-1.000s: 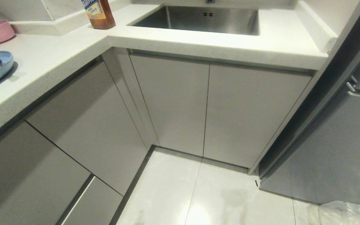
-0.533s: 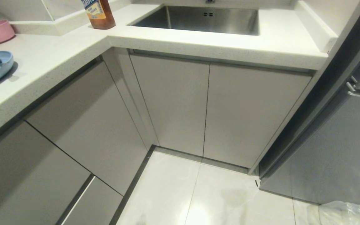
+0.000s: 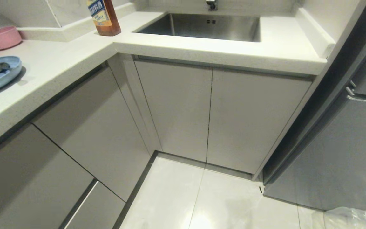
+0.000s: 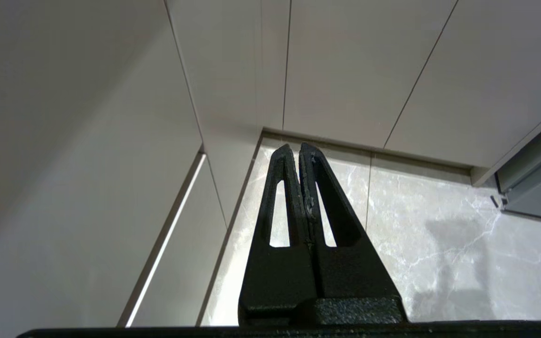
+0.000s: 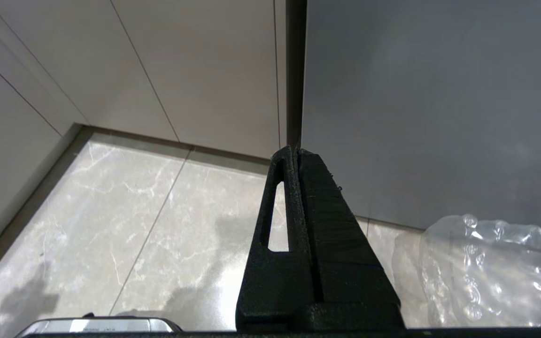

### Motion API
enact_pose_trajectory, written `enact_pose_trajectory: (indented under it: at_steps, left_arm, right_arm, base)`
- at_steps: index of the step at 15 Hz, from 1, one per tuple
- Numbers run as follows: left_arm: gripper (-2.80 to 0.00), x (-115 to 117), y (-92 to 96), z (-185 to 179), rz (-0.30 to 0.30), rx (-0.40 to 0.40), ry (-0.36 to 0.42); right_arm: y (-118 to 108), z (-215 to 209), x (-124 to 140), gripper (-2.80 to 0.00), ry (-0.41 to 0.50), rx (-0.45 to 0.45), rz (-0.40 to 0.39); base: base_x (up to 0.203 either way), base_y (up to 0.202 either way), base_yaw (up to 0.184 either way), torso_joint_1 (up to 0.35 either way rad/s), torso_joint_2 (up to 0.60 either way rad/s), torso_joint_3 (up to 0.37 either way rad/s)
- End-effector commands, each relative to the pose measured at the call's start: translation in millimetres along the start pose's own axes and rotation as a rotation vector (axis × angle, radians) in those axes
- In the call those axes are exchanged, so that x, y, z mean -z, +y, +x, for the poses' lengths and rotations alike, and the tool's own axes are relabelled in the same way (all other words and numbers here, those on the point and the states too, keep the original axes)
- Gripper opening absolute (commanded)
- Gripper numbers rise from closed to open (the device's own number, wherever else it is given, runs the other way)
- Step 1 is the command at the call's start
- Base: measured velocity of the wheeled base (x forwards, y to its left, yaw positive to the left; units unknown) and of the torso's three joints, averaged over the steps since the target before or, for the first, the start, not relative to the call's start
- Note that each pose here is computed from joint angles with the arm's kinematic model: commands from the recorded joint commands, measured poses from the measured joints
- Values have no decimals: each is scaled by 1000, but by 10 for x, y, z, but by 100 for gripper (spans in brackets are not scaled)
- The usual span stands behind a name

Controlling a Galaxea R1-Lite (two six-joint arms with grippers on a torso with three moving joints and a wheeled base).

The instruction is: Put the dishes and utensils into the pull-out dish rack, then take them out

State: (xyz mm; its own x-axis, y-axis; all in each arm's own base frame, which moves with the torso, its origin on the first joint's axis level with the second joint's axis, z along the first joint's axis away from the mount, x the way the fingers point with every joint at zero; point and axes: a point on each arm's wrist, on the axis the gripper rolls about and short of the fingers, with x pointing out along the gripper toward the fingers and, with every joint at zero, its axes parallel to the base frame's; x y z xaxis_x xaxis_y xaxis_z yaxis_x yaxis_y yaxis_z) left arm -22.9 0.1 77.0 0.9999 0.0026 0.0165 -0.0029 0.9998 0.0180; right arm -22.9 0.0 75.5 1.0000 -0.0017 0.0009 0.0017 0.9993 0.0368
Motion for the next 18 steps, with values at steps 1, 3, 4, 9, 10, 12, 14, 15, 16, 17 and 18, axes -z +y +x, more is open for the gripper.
enact_pose_trajectory:
  at_steps: [1,3,4,9,10,12,14,15,16,17,18]
  left_arm:
    - [-280,21,0,7,1,0,10]
    - [-280,22,0,7,1,0,10]
    - [-280,21,0,8,0,0,10]
    - [-280,21,0,7,2,0,9]
    - [-280,22,0,7,1,0,11]
    - [-280,22,0,8,2,0,12]
    - [-280,23,0,6,4,1,10]
    - [-280,23,1,6,8,7,10]
    - [-280,23,2,6,7,7,10]
    - [-280,21,2,6,6,7,9]
    - [-280,25,1,7,4,9,10]
  right_arm:
    - [0,1,0,-280,1,0,0]
    - [0,1,0,-280,1,0,0]
    - [0,1,0,-280,1,0,0]
    - [0,1,0,-280,1,0,0]
    - [0,1,0,-280,1,0,0]
    - [0,1,0,-280,1,0,0]
    - [0,1,0,-280,1,0,0]
    - [0,1,0,-280,1,0,0]
    - [0,1,0,-280,1,0,0]
    - [0,1,0,-280,1,0,0]
    - [0,1,0,-280,1,0,0]
  base:
    - [0,0,0,1,1,188]
    - [0,0,0,5,5,201]
    - [0,0,0,-1,2,206]
    - [0,0,0,4,1,202]
    - [0,0,0,1,2,198]
    - [0,0,0,3,-4,203]
    - [0,0,0,0,-3,198]
    - [0,0,0,6,7,201]
    - [0,0,0,4,-4,201]
    - [0,0,0,7,0,196]
    - [0,0,0,8,-1,203]
